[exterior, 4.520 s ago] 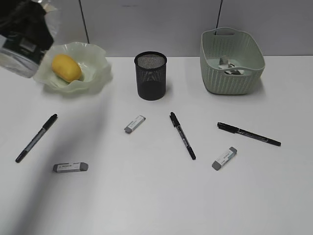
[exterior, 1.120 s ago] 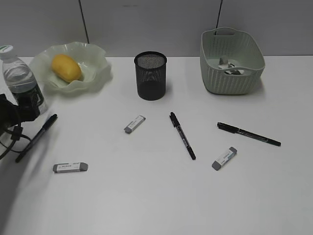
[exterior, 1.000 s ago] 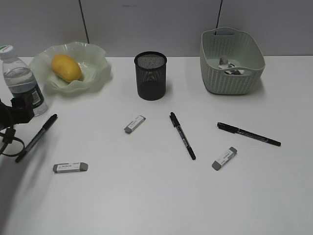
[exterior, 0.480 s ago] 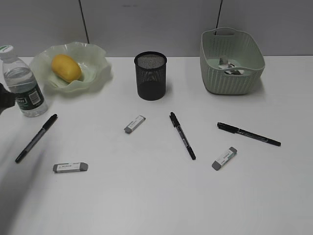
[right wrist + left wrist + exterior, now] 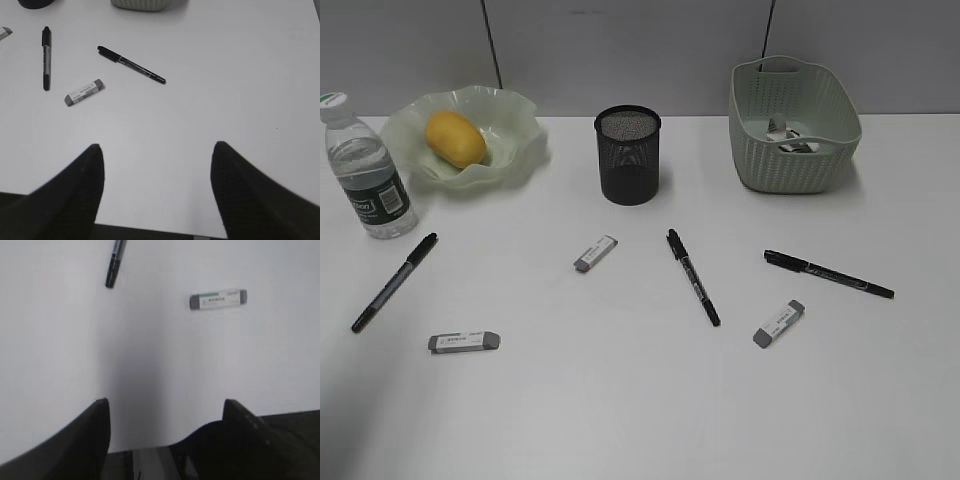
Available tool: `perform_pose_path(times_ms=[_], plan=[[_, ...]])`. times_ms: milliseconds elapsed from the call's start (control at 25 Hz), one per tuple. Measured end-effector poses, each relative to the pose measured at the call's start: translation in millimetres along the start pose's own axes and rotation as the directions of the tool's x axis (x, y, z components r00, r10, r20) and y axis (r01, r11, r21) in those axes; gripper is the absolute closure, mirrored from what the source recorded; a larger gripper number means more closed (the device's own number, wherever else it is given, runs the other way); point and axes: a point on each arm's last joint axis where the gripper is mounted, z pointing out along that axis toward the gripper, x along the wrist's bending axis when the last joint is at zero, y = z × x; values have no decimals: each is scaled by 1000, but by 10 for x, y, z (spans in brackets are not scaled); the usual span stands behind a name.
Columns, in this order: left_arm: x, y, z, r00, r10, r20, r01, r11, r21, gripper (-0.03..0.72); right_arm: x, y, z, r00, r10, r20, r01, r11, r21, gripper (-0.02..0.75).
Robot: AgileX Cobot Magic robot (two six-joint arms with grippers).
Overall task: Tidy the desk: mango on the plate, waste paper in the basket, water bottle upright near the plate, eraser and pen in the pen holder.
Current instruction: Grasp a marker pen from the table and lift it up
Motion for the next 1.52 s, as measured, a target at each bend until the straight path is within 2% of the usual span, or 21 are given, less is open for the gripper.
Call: perform_pose_path(times_ms=[160,320,440,520,680,840,1400,1520], plan=[[-34,-146,-214,1000,20,15,-20,1000,-19,175,-1,0,0,1000,-1,1,1,1000,0,209],[-70,-352,-536,997,78,18,-75,986,-147,179,-1,0,0,1000,-1,1,1,1000,0,209],[-80,-587,-765,993,121,5,-115,955,-274,180,-1,0,0,1000,-1,1,1,1000,0,209],[-71,-803,-919,989,147,-21,-144,915,-376,180,-2,0,0,1000,-1,2,1,1000,0,209],[-32,-1087,-955,986,161,-53,-167,863,-477,180,-2,0,0,1000,-1,2,1,1000,0,209],[11,-1351,-848,984,167,-59,-173,840,-515,180,-2,0,0,1000,-1,2,1,1000,0,209],[49,-1829,-878,979,187,-80,-190,702,-687,180,-2,0,0,1000,-1,2,1,1000,0,209],[67,-1879,-798,979,187,-81,-191,701,-687,180,-1,10,0,1000,-1,2,1,1000,-11,209]])
